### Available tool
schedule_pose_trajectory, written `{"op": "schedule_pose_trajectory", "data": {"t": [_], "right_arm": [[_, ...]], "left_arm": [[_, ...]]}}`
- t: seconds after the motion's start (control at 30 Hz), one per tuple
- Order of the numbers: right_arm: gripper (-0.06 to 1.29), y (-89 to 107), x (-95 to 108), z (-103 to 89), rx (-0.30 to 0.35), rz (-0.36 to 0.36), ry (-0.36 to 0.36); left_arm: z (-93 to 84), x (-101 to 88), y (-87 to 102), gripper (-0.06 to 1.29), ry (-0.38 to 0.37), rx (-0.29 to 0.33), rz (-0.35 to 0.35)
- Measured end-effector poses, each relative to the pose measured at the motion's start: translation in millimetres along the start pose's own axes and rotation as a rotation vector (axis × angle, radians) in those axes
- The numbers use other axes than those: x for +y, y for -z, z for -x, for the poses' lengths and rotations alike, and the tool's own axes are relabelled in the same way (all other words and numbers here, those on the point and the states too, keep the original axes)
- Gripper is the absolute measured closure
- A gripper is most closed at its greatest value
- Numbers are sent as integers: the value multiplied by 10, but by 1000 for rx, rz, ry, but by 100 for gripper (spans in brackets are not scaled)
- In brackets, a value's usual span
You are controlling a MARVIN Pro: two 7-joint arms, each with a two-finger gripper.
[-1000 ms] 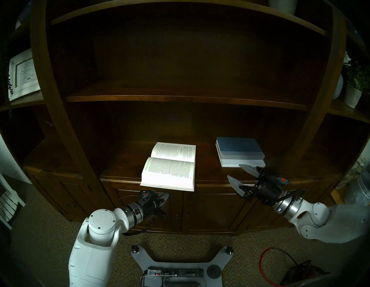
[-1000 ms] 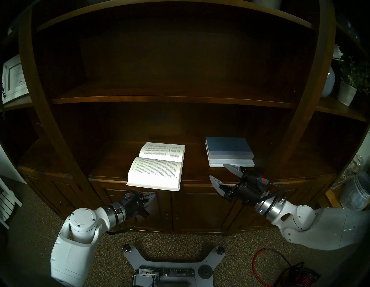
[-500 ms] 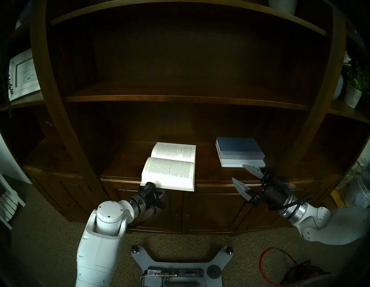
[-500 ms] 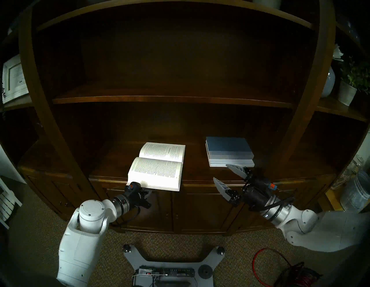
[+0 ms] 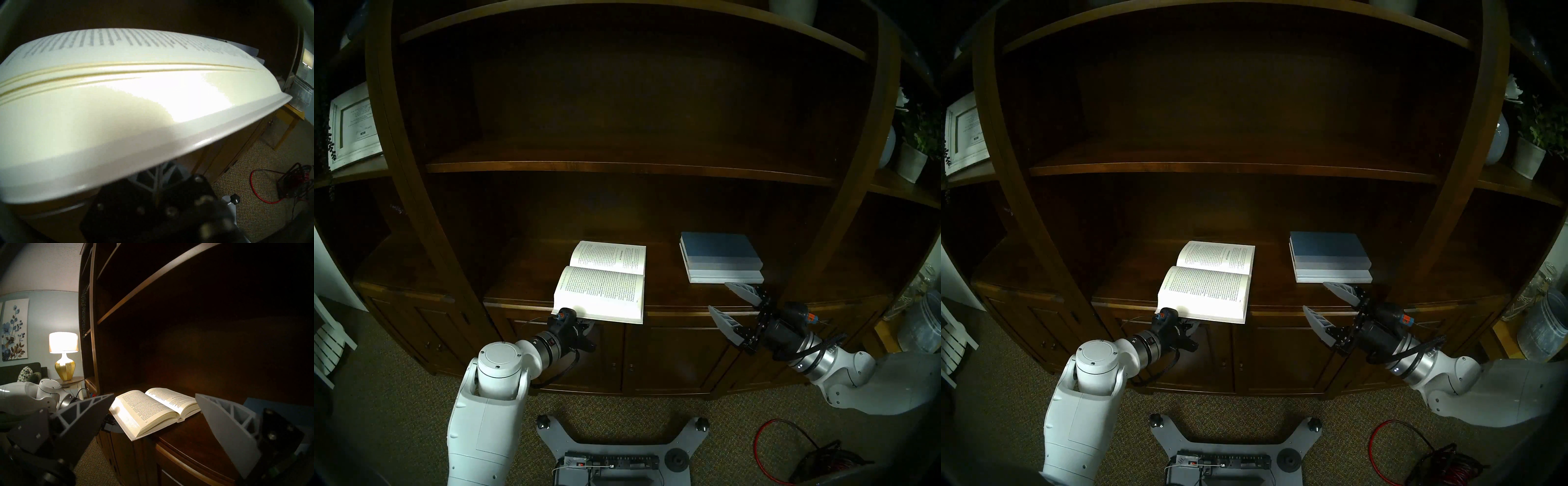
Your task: Close the books and align them horizontally on the shelf
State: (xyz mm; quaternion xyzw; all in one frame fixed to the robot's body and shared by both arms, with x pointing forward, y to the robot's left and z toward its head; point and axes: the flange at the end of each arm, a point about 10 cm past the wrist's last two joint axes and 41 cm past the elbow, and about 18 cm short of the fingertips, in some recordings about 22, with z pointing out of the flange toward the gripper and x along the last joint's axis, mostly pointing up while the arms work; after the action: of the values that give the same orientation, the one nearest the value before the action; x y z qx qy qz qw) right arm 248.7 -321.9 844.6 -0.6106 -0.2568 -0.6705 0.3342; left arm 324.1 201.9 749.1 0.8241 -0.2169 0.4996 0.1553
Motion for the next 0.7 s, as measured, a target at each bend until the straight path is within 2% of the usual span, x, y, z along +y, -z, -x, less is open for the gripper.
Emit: {"op": "schedule_pose_trajectory", "data": {"t": [0.5, 0.57, 0.7], "right_arm": [[-1, 16, 22, -27, 15, -22, -15], [-1, 18, 23, -30, 17, -25, -17], [-1, 24, 30, -37, 22, -31, -22]], "left_arm": [[-129, -71, 188, 125, 22, 57, -18], [-209, -102, 223, 125, 17, 81, -29], [-480, -199, 305, 125, -7, 157, -67]]}}
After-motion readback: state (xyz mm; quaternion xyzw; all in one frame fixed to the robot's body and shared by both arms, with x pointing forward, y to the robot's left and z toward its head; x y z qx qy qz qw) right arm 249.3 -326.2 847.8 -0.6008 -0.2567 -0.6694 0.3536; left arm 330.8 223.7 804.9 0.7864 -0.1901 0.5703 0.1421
